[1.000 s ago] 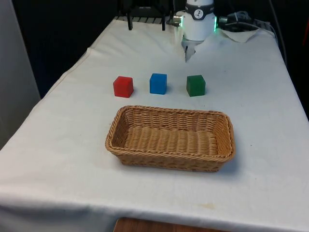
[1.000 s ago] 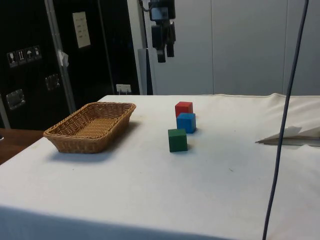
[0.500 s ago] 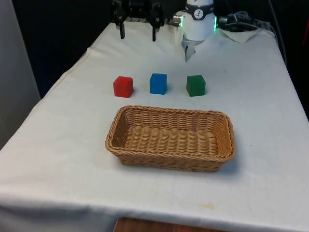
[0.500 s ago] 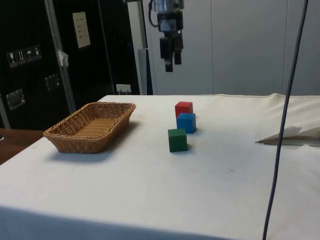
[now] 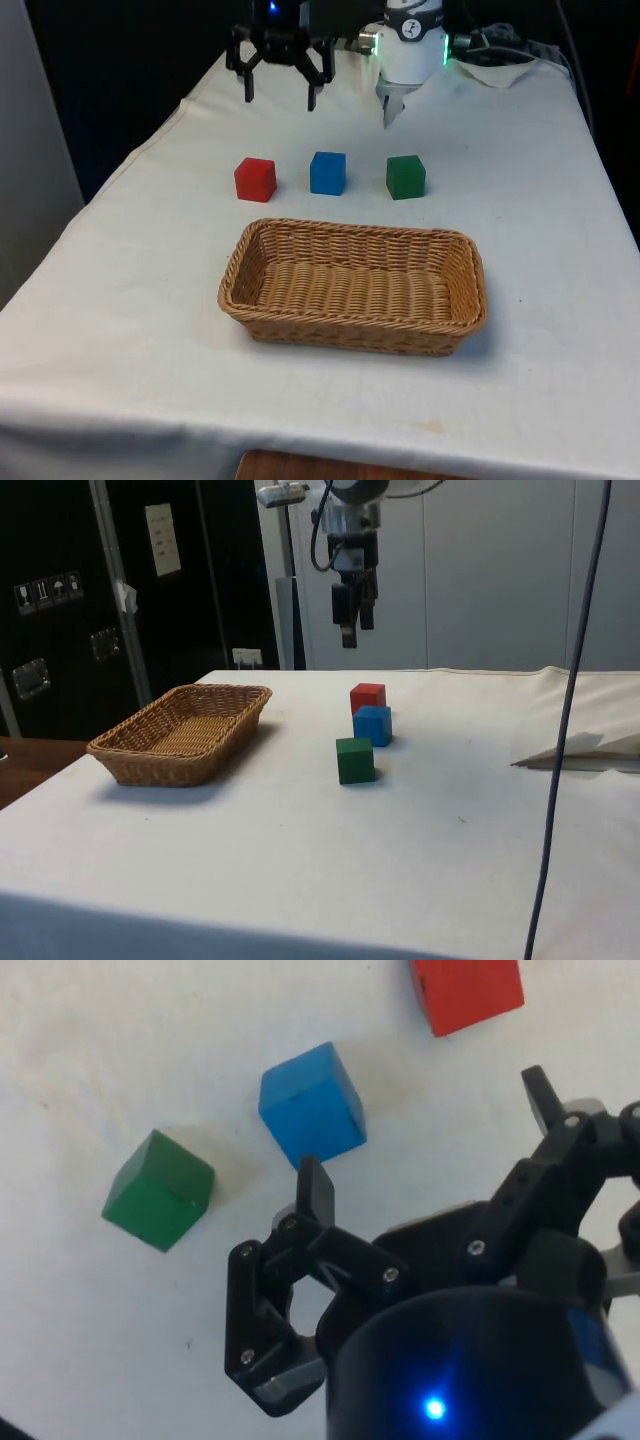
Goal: Pick up exactly two blocks and place them into the basket.
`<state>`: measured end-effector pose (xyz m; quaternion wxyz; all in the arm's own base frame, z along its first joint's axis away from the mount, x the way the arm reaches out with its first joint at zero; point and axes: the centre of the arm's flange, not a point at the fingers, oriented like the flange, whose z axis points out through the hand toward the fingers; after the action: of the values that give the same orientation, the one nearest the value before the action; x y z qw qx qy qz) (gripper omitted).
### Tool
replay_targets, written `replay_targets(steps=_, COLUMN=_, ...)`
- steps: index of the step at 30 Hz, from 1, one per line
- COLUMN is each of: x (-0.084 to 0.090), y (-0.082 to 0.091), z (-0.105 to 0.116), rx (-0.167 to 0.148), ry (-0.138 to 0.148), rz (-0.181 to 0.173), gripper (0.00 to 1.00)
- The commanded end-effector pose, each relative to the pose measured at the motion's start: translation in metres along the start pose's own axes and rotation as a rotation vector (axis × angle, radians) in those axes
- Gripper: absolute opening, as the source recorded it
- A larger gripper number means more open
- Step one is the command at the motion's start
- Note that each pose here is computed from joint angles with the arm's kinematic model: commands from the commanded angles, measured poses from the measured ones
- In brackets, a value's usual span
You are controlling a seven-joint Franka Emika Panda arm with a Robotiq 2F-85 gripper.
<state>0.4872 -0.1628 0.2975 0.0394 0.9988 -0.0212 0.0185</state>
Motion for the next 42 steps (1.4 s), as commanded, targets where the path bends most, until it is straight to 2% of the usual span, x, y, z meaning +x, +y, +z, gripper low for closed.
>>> replay_targets(steps=1, x=-0.002, y=0.001, z=0.004, rx=0.006, ry=0.011, rz=0.001, gripper=1.0)
replay_targets(steps=4, x=-0.004, y=0.006, z=0.014, rx=-0.001, ry=0.013, rz=0.012, gripper=1.0)
replay_targets(steps=5, x=-0.002, y=0.006, z=0.01, rx=-0.009, ry=0.002, rz=0.01, gripper=1.0)
replay_targets(steps=6, x=-0.004, y=0.008, z=0.017, rx=-0.004, ry=0.014, rz=0.015, gripper=1.0)
replay_targets(steps=12, x=-0.003, y=0.011, z=0.033, rx=-0.016, ry=0.02, rz=0.026, gripper=1.0)
replay_targets(steps=13, x=-0.003, y=0.014, z=0.029, rx=-0.023, ry=0.007, rz=0.027, gripper=1.0)
replay_targets(steps=14, x=-0.003, y=0.011, z=0.035, rx=-0.017, ry=0.02, rz=0.027, gripper=1.0)
replay_targets(steps=18, x=-0.001, y=0.01, z=0.043, rx=-0.024, ry=0.024, rz=0.031, gripper=1.0)
replay_targets(steps=20, x=0.0, y=0.009, z=0.049, rx=-0.028, ry=0.023, rz=0.034, gripper=1.0)
replay_targets(steps=21, x=0.0, y=0.012, z=0.045, rx=-0.035, ry=0.008, rz=0.036, gripper=1.0)
replay_targets(steps=22, x=0.0, y=0.009, z=0.051, rx=-0.031, ry=0.021, rz=0.034, gripper=1.0)
replay_targets(steps=29, x=0.004, y=0.007, z=0.067, rx=-0.041, ry=0.017, rz=0.042, gripper=1.0)
replay_targets(steps=30, x=0.004, y=0.01, z=0.062, rx=-0.047, ry=0.002, rz=0.045, gripper=1.0)
replay_targets(steps=31, x=0.004, y=0.009, z=0.069, rx=-0.043, ry=0.016, rz=0.043, gripper=1.0)
replay_targets(steps=37, x=0.003, y=0.013, z=0.082, rx=-0.046, ry=0.017, rz=0.05, gripper=1.0)
replay_targets(steps=38, x=0.003, y=0.016, z=0.076, rx=-0.054, ry=0.002, rz=0.052, gripper=1.0)
replay_targets(steps=39, x=0.003, y=0.014, z=0.084, rx=-0.047, ry=0.017, rz=0.052, gripper=1.0)
replay_targets(steps=42, x=0.003, y=0.017, z=0.093, rx=-0.052, ry=0.017, rz=0.056, gripper=1.0)
